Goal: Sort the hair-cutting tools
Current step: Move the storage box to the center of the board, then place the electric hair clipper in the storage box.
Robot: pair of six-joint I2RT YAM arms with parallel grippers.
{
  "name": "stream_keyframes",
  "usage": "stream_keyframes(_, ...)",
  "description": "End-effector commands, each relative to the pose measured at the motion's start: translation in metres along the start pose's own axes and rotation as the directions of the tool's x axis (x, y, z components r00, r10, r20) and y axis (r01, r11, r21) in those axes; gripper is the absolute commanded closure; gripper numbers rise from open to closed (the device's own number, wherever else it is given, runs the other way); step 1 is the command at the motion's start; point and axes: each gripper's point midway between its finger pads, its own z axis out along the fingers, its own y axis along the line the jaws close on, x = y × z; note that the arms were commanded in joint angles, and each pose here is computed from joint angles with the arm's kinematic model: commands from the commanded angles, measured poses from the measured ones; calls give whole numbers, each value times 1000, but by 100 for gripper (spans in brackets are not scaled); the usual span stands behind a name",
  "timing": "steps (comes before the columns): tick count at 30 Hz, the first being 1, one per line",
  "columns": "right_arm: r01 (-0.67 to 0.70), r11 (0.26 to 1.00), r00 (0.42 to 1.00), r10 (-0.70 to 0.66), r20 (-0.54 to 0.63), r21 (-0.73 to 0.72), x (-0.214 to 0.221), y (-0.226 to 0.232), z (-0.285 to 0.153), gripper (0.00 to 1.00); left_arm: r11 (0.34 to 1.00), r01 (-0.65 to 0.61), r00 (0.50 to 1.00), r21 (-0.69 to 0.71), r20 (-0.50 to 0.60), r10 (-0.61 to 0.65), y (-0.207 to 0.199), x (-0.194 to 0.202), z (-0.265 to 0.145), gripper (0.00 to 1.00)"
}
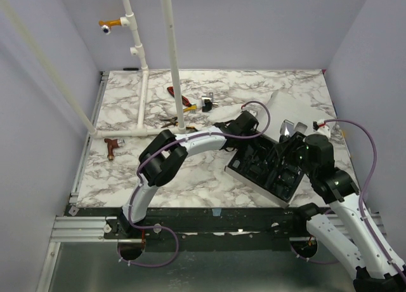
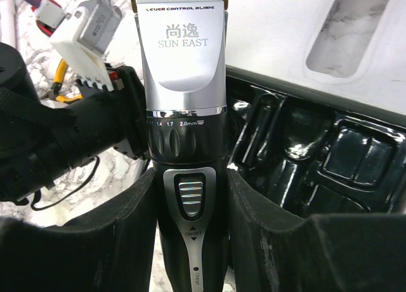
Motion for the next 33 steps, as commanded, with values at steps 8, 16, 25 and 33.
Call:
stream_keyframes(8,-6,1000,1000,6,-9,15,4,2,21,99,943,296,955,-155,49,-292,82,9,-26,90)
stream_keyframes(16,22,999,994,-20,-105,23,25,2,40,99,933,351,935,-78,73,-346,82,11,-35,73)
stream_keyframes(25,65,997,985,-58,-162,39,24,10,57,99,942,335,938,-9,102,-332,66,0,-59,45)
stream_keyframes(33,118,991,960,-99,-263,56,33,15,74,99,935,355,924,2,150,-351,72,8,-113,36)
